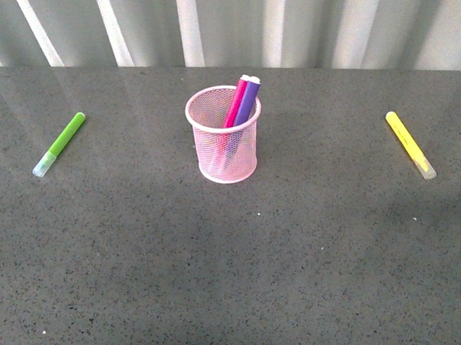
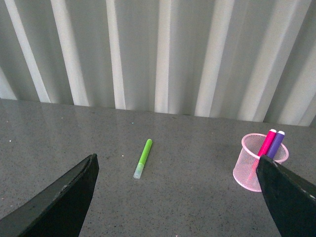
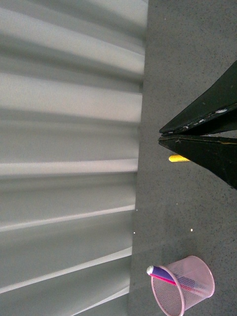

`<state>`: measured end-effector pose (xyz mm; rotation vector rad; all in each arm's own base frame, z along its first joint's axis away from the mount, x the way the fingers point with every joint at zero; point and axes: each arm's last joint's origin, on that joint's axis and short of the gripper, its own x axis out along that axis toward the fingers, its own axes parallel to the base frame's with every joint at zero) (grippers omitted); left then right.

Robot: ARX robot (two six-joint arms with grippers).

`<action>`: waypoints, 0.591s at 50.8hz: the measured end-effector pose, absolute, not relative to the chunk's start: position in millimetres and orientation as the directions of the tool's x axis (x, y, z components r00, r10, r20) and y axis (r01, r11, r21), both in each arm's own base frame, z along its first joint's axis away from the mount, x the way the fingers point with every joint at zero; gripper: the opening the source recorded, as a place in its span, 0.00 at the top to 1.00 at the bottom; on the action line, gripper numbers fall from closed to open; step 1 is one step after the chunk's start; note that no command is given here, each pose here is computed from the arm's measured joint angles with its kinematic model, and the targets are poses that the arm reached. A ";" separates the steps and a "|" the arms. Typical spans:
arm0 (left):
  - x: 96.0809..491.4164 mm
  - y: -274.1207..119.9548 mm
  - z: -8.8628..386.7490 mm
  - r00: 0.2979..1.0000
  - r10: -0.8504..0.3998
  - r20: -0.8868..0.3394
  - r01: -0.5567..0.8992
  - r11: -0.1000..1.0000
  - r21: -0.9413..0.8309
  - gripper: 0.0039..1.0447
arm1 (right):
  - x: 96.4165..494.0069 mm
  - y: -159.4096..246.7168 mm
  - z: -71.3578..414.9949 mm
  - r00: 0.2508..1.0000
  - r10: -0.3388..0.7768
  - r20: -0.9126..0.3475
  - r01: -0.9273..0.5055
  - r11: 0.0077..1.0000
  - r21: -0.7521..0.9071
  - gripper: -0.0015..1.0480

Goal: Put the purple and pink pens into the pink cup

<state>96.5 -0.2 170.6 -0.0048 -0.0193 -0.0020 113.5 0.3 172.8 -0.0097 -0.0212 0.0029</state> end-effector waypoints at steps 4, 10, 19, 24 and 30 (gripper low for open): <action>96.5 -0.2 170.5 1.000 -0.002 0.019 0.002 1.000 -0.005 0.06 | 111.4 0.3 172.6 1.000 0.003 0.021 -0.003 1.000 -0.010 0.97; 96.5 -0.2 170.6 1.000 -0.002 0.019 0.002 1.000 -0.005 0.06 | 109.4 0.3 172.5 1.000 0.003 0.022 -0.003 1.000 -0.010 0.97; 96.5 -0.2 170.6 1.000 -0.002 0.019 0.002 1.000 -0.005 0.06 | 102.8 0.3 169.1 1.000 0.003 -0.005 -0.003 1.000 -0.009 0.97; 96.5 -0.2 170.6 1.000 -0.001 0.020 0.001 1.000 -0.005 0.06 | 97.7 0.2 168.9 1.000 0.001 0.007 -0.001 1.000 -0.009 0.97; 96.4 -0.2 170.6 1.000 -0.002 0.021 0.002 1.000 -0.005 0.06 | 96.9 0.2 169.5 1.000 0.001 0.016 -0.001 1.000 -0.009 0.97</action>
